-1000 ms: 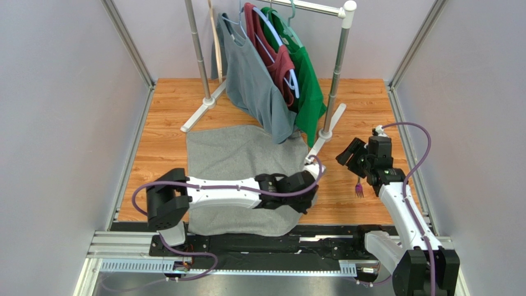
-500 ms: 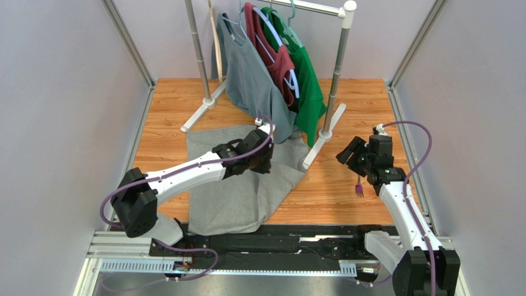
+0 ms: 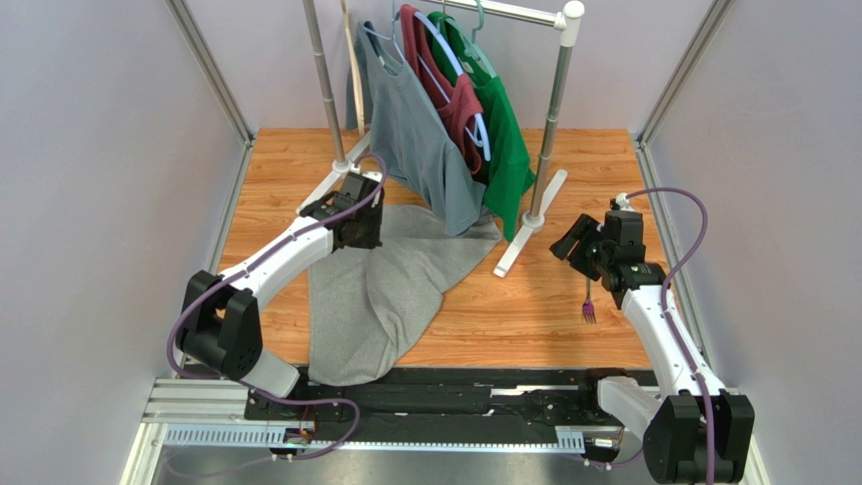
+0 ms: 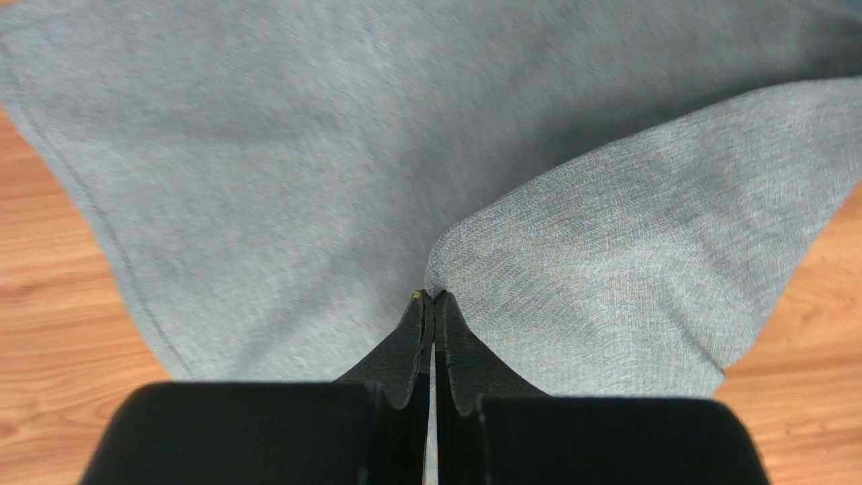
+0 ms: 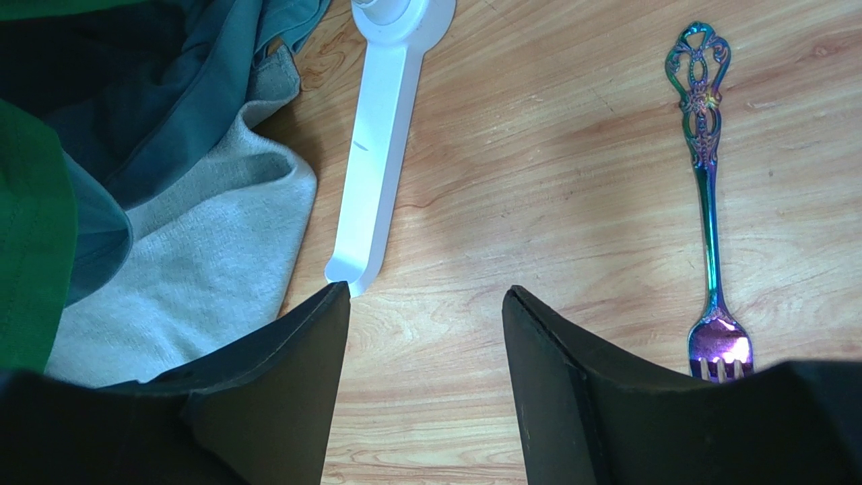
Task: Fold the napkin, place the utensils inside, and roll it up
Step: Fold the napkin at the center of the board.
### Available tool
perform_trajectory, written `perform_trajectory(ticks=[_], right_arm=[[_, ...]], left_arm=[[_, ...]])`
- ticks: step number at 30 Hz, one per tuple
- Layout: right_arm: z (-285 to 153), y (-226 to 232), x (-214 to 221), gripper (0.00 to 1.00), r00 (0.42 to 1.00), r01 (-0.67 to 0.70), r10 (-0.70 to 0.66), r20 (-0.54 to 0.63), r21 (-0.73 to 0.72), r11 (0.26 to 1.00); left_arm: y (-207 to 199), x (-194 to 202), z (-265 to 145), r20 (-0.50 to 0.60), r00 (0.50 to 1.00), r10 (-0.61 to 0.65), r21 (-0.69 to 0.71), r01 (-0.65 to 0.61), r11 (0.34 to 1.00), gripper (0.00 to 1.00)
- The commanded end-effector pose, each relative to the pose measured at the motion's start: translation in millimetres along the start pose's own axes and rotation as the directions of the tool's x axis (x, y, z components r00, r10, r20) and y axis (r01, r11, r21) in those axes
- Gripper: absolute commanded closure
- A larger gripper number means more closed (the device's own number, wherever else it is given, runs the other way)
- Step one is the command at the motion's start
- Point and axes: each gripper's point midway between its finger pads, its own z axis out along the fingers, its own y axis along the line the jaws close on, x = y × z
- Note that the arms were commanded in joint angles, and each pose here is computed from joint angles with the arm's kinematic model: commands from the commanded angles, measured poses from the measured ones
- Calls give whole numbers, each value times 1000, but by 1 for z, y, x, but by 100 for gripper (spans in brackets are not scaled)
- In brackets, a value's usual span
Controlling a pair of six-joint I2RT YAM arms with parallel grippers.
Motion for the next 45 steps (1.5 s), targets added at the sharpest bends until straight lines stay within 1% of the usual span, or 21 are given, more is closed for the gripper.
perform_trajectory(ticks=[1,2,4,5,7,8,12,18,22,26,34,36,40,41,43,45], right_arm=[[-3,14,-20,39,999,20,-18,39,-38,999],[-3,15,-22,39,999,21,-19,42,-40,999],[-2,16,-22,39,999,24,-22,38,-39,999],[-2,15,-23,39,999,23,-22,41,-37,999],[-1,16,-24,39,999,26,-24,40,-35,999],[0,16,-24,39,999,26,-25,37,-35,999],[2,17,-26,39,999,27,-26,36,-34,999],[6,16,-26,39,999,32,-31,32,-29,999],[9,16,-24,39,999,34,-33,22,-33,999],[11,16,-24,39,999,32,-32,17,-33,999],[13,15,-22,39,999,39,-38,9,-37,999],[14,14,-21,39,999,37,-37,4,-34,999],[15,15,-20,39,999,35,-35,3,-38,999],[15,15,-20,39,999,35,-35,2,-39,999],[15,15,-20,39,999,35,-35,2,-38,999],[15,15,-20,39,999,37,-37,2,-38,999]], left_arm=[[28,-27,7,-5,1000,27,-37,-27,999,100],[33,-36,8,-1,999,36,-45,-36,998,100],[47,-38,17,-30,999,38,-68,-40,997,100],[50,-46,17,-21,998,59,-73,-60,996,100],[65,-47,25,-48,997,52,-96,-57,994,100],[69,-54,26,-42,997,58,-101,-62,993,100],[94,-53,38,-81,996,33,-154,-45,987,100],[125,-57,50,-95,995,-5,-190,-13,982,100],[137,-59,60,-106,994,-19,-183,0,983,100],[150,-59,70,-121,992,-31,-206,6,979,100],[179,-68,78,-83,992,-98,-203,79,976,100],[182,-66,82,-93,990,-103,-198,83,977,100],[183,-74,86,-79,992,-99,-185,83,979,100],[194,-71,88,-83,989,-122,-195,103,975,100],[195,-75,91,-80,989,-122,-187,106,977,100],[199,-71,95,-99,987,-126,-194,105,975,100]])
